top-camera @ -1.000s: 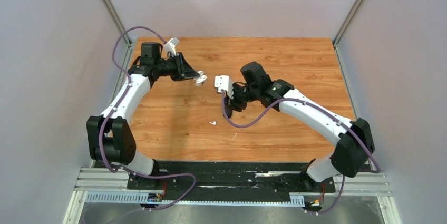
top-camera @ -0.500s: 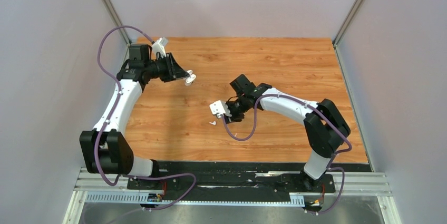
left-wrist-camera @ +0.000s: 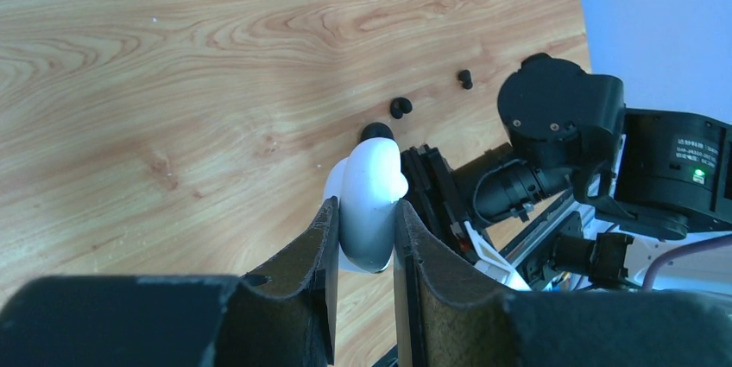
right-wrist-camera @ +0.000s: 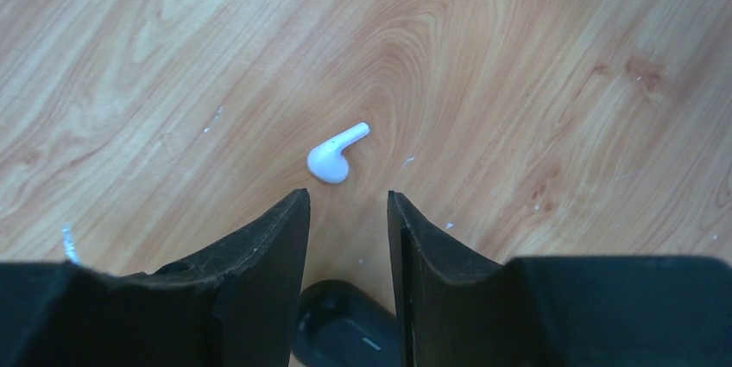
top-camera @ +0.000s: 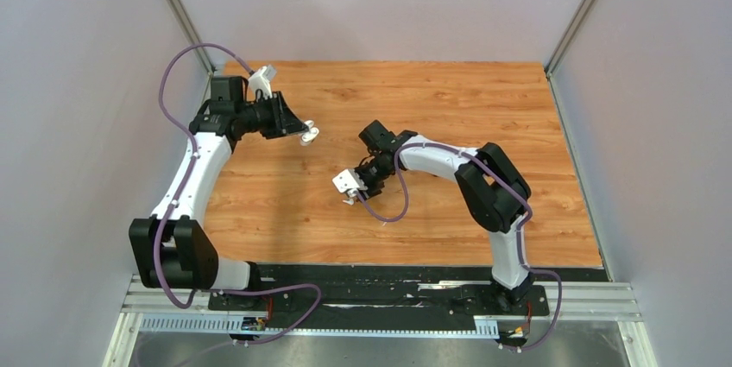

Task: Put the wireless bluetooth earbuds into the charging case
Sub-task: Pick up the earbud from the center of the board.

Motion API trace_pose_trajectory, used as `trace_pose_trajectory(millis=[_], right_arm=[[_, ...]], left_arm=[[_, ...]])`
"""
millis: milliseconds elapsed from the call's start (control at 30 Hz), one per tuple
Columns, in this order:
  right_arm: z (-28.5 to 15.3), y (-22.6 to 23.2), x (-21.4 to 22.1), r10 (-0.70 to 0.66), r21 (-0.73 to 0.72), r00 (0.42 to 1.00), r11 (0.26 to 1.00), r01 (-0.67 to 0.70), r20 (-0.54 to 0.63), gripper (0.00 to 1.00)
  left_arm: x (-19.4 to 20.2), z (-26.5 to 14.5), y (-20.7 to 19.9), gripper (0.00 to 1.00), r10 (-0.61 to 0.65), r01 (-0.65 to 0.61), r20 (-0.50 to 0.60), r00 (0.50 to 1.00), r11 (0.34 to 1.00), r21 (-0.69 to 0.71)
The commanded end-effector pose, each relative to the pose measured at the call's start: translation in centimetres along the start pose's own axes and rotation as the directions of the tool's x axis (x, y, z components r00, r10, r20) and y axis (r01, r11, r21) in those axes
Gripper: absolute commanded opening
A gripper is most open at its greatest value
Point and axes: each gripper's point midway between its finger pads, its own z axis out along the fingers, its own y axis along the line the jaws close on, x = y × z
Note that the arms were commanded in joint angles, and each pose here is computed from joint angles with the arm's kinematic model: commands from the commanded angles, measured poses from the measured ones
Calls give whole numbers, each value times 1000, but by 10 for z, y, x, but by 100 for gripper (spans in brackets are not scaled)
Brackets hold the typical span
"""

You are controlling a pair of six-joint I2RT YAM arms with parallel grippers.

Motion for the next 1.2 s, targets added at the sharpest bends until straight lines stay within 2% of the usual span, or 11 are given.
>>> trace_pose_trajectory(millis=[0,267,600,700,800,967,1067,1167], right_arm=[[5,-10,-14,-52,-28,997,998,53,60,40],[19,15,-5,-26,-191,999,981,30,23,34],[24,22,-2,41,-228,999,973,-41,-3,27],[28,22,-3,100,-229,995,968,-101,-19,24],[30,21,-3,135,-227,990,964,-137,-25,16],[30,16,-13,231,-196,973,954,-226,3,8],[17,5,-32,308,-166,950,940,-297,45,2],[-13,-9,-61,425,-140,898,901,-410,111,0]], left_arm=[[-5,-14,-14,0,62,-64,47,997,998,29],[-2,-15,-16,0,55,-57,54,997,998,37],[2,-15,-15,0,44,-46,53,998,998,44],[2,-14,-15,0,37,-39,52,998,998,46],[2,-13,-14,0,33,-35,52,998,998,45],[0,-11,-15,0,25,-28,54,998,998,55],[2,-10,-13,0,37,-39,49,998,998,55],[6,-6,-11,0,70,-73,39,997,995,70]])
